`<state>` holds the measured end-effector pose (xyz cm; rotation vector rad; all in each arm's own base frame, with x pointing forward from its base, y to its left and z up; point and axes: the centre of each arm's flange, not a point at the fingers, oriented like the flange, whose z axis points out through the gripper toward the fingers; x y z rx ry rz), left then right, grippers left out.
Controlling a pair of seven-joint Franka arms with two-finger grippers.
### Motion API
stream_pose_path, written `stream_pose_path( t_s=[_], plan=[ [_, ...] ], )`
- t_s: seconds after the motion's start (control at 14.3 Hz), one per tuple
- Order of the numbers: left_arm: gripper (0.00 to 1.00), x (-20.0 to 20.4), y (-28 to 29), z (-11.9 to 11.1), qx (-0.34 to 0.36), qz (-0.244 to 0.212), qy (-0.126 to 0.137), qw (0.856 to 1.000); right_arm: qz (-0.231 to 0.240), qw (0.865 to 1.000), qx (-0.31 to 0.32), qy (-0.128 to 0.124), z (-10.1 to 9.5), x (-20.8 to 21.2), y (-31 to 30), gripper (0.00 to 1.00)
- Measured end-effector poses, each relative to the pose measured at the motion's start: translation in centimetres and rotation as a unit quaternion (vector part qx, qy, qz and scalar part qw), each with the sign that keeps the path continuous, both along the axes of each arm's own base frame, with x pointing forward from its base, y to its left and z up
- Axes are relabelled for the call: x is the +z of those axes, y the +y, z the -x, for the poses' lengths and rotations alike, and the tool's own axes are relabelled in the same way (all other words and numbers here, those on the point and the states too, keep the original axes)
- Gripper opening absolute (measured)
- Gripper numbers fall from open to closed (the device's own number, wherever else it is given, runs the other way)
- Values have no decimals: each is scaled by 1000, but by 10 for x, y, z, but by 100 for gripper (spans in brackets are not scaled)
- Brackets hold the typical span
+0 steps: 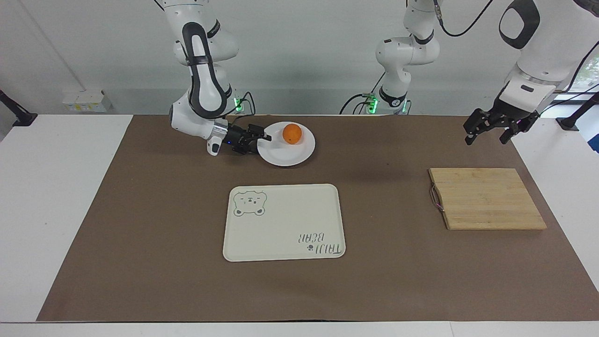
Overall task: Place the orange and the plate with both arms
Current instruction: 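Close the right gripper on the plate rim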
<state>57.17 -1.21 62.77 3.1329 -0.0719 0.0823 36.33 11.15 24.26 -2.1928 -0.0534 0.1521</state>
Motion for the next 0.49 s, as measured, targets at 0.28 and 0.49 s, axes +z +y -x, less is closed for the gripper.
stream_pose_path(
  t_s=[0.28, 0.49],
  plan=[
    [100, -5, 0, 0, -15, -1, 6, 1000, -1, 1000, -1, 2, 5, 0, -1, 100],
    [100, -6, 3, 1, -21, -1, 9, 1000, 0, 1000, 2, 7, 12, -3, 0, 82]
  ],
)
